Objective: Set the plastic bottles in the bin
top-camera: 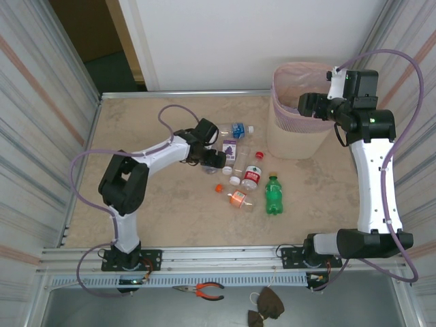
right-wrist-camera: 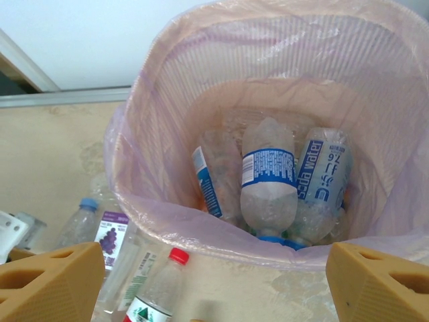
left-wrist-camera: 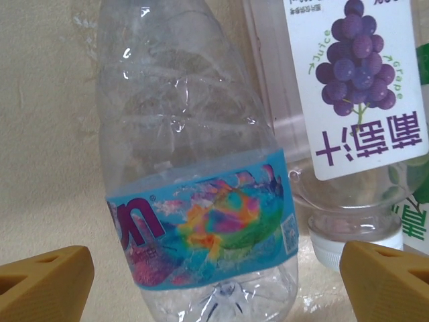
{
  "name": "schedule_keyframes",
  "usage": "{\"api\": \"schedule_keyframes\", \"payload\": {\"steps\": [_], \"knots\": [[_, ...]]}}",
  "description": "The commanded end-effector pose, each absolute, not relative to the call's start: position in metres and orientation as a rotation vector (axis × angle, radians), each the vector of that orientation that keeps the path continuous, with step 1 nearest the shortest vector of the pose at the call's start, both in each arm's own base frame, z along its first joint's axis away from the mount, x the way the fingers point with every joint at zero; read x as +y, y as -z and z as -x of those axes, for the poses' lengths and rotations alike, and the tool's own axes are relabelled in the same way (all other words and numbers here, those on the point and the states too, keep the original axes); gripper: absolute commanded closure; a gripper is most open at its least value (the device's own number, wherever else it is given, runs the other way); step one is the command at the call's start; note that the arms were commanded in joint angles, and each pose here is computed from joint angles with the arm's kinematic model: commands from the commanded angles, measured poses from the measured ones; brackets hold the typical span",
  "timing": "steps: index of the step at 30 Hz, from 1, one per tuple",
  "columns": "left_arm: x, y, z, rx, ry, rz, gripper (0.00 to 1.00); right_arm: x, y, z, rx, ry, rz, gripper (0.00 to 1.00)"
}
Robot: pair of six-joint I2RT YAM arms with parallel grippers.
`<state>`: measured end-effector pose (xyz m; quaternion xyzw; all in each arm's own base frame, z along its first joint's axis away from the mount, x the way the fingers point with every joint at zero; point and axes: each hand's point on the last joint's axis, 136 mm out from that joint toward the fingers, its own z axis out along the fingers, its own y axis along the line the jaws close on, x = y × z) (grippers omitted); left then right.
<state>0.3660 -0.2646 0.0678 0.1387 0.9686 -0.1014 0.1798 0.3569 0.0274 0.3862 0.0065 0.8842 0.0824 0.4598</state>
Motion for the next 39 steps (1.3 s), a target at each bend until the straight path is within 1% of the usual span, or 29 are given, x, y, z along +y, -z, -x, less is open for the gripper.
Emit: {"api": "schedule_keyframes", "payload": {"steps": [1,7,19,31,39], "knots": [[-0.267,-0.065,-0.368,2.769,0.315,-0.37,0.05,0.03,-0.396,-0.35,2.14,-0.223,-0.021,0.15],[-0.268,-0.05,-0.369,2.805,0.306,-0.368,0.05,0.03,-0.398,-0.35,2.135,-0.224,-0.021,0.15],[-0.263,-0.033,-0.369,2.842,0.262,-0.361,0.1,0.031,-0.4,-0.349,2.13,-0.227,-0.015,0.15],[-0.259,-0.05,-0.369,2.803,0.261,-0.358,0.23,0.031,-0.406,-0.346,2.11,-0.23,-0.009,0.15],[-0.249,-0.064,-0.367,2.773,0.261,-0.342,0.27,0.034,-0.408,-0.346,2.101,-0.254,-0.009,0.16]]}}
